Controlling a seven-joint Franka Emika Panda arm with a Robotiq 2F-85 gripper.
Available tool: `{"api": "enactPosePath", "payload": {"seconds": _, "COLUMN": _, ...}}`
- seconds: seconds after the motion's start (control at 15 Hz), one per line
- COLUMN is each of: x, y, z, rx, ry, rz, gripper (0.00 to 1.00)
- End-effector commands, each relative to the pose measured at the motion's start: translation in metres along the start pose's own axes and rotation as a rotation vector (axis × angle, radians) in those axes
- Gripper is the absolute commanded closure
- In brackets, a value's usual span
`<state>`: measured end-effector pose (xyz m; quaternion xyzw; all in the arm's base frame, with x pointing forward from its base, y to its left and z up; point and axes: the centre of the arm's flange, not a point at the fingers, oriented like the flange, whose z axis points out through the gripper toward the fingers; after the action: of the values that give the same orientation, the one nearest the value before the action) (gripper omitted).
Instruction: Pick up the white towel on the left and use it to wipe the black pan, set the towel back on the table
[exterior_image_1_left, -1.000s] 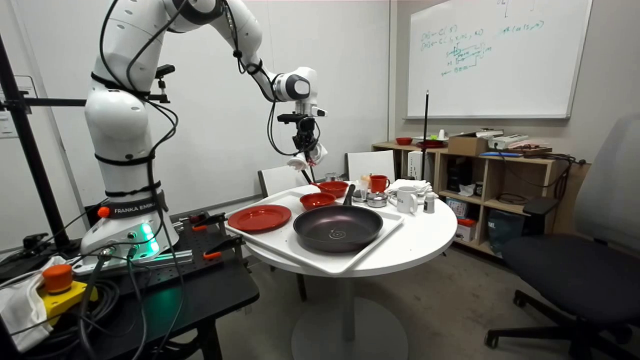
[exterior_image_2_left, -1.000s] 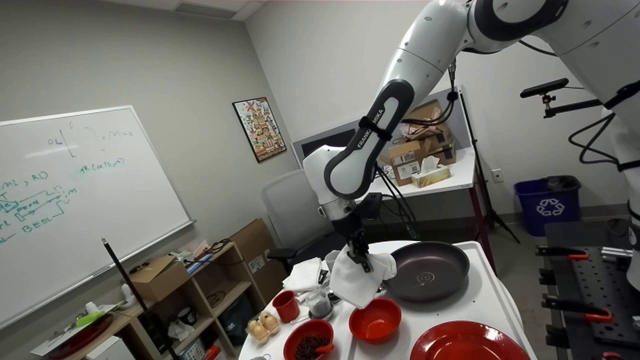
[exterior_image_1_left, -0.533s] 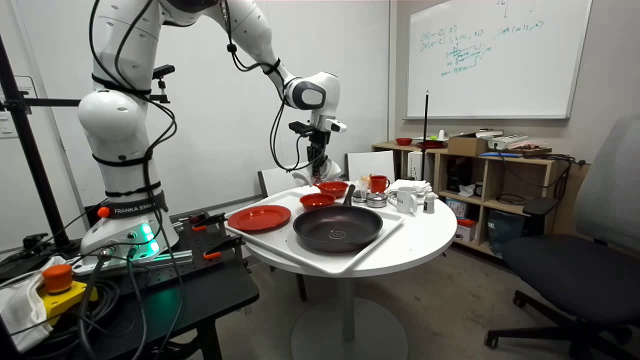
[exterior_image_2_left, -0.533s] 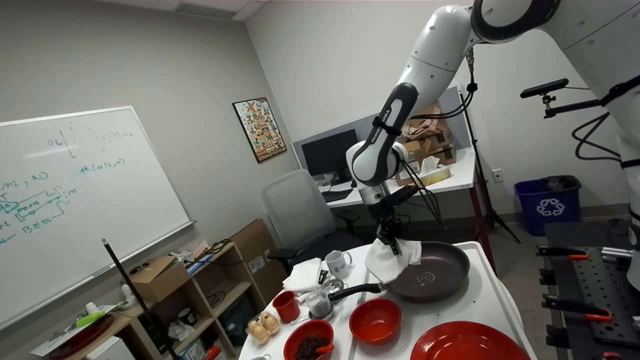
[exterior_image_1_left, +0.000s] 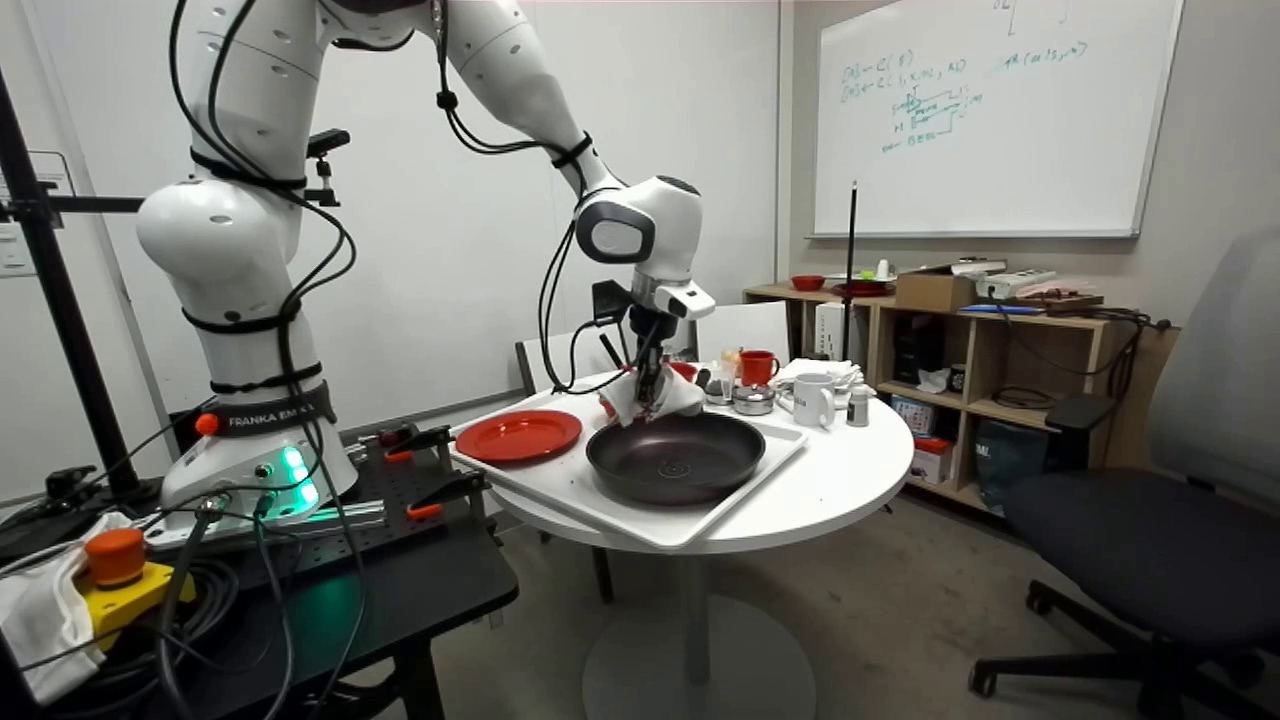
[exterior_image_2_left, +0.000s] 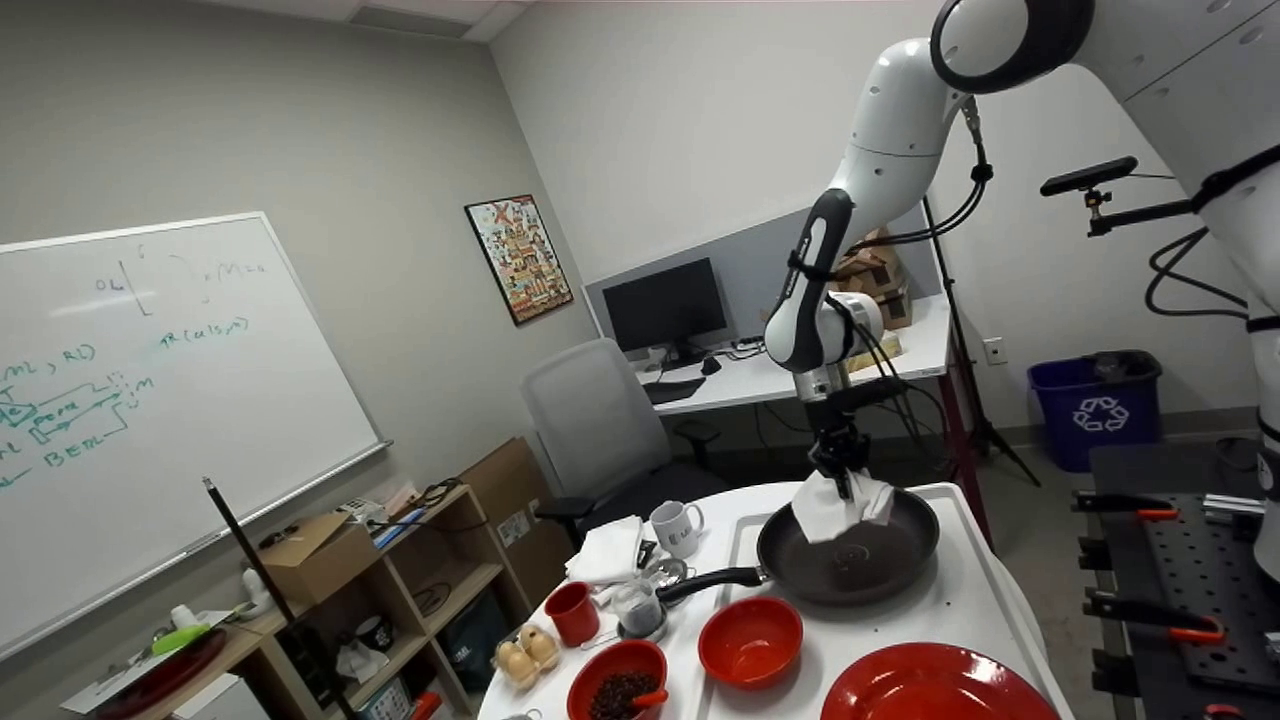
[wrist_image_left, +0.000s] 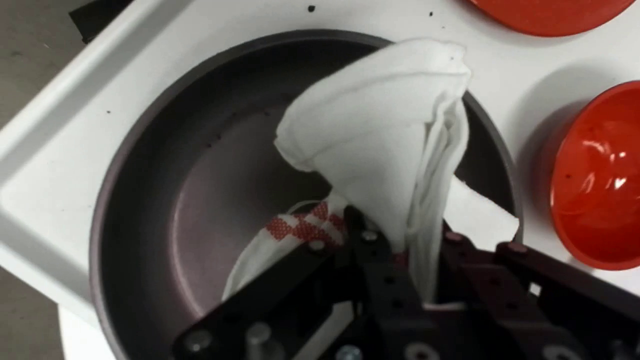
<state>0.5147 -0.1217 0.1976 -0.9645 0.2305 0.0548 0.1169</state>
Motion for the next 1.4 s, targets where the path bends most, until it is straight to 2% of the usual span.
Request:
{"api": "enactPosePath", "payload": {"seconds": 0.0, "x": -0.015, "y": 0.014, "z": 0.023, "rx": -0.033, "ry": 0.092, "rz": 0.069, "gripper": 0.96}}
{"api": "enactPosePath", "payload": {"seconds": 0.27, "x": -0.028, "y": 0.004, "z": 0.051, "rx": -0.072, "ry": 0.121, "rz": 0.049, "gripper": 0.96}}
{"api": "enactPosePath", "payload": {"seconds": 0.73, "x": -0.048, "y": -0.025, "z": 0.097, "rx": -0.006, "ry": -0.133, "rz": -0.068, "gripper": 0.96}}
{"api": "enactPosePath", "payload": {"seconds": 0.93, "x": -0.045, "y": -0.032, "z": 0.107, "rx": 0.001, "ry": -0.200, "rz": -0.085, "gripper": 0.96}}
{"api": "enactPosePath", "payload": {"seconds": 1.2, "x": -0.039, "y": -0.031, "z": 0.110, "rx": -0.010, "ry": -0.217, "rz": -0.055, "gripper": 0.96}}
{"api": "enactPosePath", "payload": {"seconds": 1.33, "x": -0.035, "y": -0.028, "z": 0.109, "rx": -0.032, "ry": -0.198, "rz": -0.029, "gripper": 0.96}}
